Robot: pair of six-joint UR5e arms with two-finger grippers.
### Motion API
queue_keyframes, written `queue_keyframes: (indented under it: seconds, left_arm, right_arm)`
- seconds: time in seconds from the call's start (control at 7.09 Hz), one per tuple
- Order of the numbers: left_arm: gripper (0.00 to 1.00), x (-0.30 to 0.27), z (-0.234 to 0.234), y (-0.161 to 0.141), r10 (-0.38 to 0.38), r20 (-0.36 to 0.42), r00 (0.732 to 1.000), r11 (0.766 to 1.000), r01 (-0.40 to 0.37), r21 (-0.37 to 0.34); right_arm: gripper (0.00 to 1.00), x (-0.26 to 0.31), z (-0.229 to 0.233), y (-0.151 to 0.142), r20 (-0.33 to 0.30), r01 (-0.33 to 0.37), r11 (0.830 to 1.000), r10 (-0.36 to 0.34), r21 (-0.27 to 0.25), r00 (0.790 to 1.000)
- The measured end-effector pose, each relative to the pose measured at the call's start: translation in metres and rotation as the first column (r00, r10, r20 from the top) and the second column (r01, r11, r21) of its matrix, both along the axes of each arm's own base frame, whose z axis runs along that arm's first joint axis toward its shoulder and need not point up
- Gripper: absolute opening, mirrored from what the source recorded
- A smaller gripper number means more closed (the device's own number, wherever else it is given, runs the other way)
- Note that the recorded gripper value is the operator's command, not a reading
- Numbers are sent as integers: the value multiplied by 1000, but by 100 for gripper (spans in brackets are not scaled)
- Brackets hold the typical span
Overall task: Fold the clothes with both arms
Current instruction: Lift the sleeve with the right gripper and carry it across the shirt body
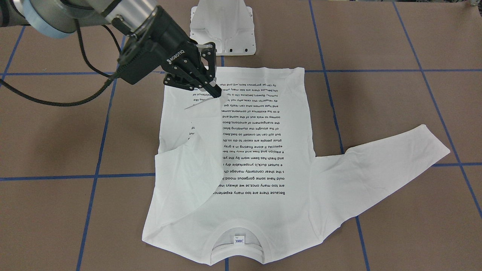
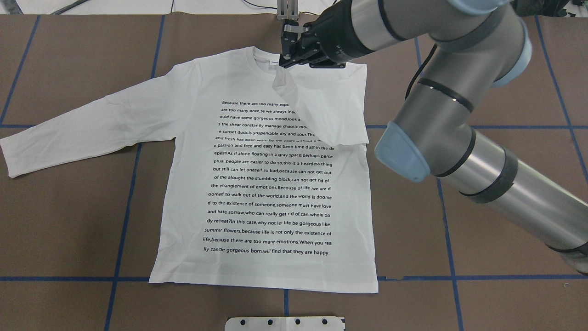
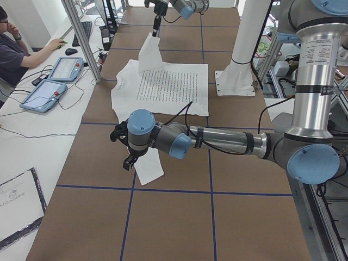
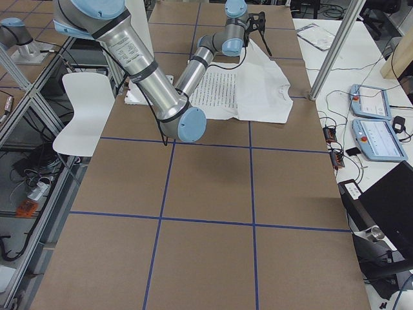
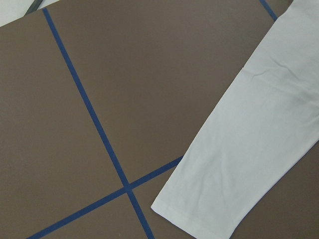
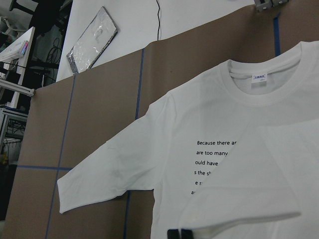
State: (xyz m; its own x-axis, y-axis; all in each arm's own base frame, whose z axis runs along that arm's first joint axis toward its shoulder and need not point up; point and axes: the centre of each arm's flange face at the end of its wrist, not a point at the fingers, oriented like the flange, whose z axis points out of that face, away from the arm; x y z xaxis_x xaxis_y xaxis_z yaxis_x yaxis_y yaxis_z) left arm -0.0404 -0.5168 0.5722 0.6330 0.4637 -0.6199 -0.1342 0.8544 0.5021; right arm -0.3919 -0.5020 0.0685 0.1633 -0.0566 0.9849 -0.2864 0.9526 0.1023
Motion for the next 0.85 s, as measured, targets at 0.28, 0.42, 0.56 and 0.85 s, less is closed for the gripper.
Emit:
queue_keyframes:
  seconds: [0.28,0.42,0.56,0.85]
  left_arm:
    - [100,1,0,-1,-3,-1,1000,1000,3,-5]
    - [100,1,1,-2,-6,-3,1000,1000,6,-10]
    - [100,1,2,-2,-9,-4,1000,1000,9,-16]
    - [100,1,5,-3,-10,-4,1000,1000,10,-23]
  right_arm:
    - [0,-111,0,-31,-116,-23,998,17,-54,993]
    - [0,-163,-1,-53,-189,-19,997,4,-78,982]
    - [0,-199,4,-64,-251,-2,997,-18,-80,968]
    - [0,-248,14,-47,-322,77,996,-84,-34,943]
